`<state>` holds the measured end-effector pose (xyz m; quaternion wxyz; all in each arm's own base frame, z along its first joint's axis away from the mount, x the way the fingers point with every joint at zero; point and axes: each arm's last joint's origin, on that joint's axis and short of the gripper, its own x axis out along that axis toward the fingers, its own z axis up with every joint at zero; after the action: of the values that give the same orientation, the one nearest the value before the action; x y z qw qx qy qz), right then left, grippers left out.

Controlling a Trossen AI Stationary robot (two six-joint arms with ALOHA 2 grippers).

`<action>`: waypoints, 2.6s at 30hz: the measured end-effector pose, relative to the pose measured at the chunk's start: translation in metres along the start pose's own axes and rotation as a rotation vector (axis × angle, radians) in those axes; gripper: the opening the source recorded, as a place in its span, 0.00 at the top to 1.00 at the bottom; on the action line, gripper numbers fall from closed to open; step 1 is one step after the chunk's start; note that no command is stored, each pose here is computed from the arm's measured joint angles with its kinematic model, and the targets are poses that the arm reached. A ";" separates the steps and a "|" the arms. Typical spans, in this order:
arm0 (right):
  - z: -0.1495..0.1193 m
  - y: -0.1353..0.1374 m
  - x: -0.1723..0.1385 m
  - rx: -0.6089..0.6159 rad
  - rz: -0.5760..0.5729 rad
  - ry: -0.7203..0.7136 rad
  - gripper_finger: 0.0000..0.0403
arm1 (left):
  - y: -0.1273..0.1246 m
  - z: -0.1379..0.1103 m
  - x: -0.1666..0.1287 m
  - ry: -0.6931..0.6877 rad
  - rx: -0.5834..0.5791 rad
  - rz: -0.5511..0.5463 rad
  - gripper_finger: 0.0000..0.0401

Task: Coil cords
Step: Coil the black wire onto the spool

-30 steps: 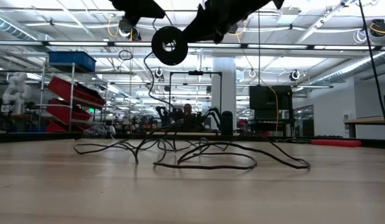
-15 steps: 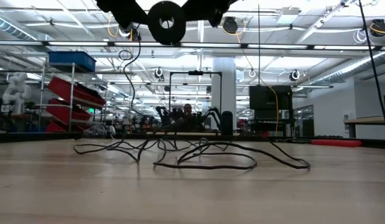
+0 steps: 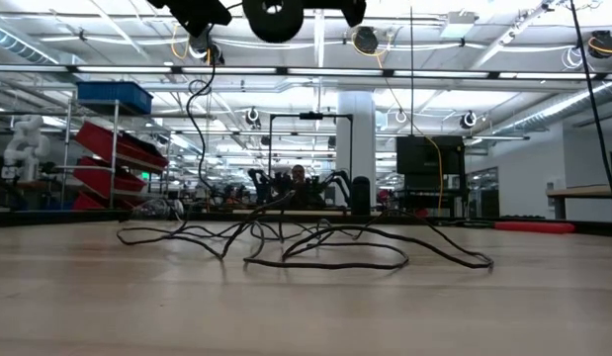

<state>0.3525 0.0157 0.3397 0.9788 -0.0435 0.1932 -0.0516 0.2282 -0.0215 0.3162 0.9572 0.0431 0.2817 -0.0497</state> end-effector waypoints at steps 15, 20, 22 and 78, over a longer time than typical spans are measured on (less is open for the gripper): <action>0.010 0.001 -0.017 0.055 -0.016 -0.053 1.00 | -0.010 0.001 0.000 -0.005 0.024 -0.013 0.97; 0.010 0.002 -0.017 0.065 -0.014 -0.049 1.00 | -0.017 0.001 -0.001 -0.005 0.043 -0.036 0.95; 0.010 0.002 -0.017 0.066 -0.015 -0.050 1.00 | -0.019 0.000 -0.001 -0.001 0.049 -0.045 0.91; 0.011 0.001 -0.017 0.055 -0.017 -0.059 1.00 | -0.033 0.029 0.017 -0.272 0.057 0.317 0.97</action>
<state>0.3409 0.0197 0.3564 0.9845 -0.0197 0.1624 -0.0639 0.2540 -0.0582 0.3300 0.9807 0.1066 0.1382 0.0882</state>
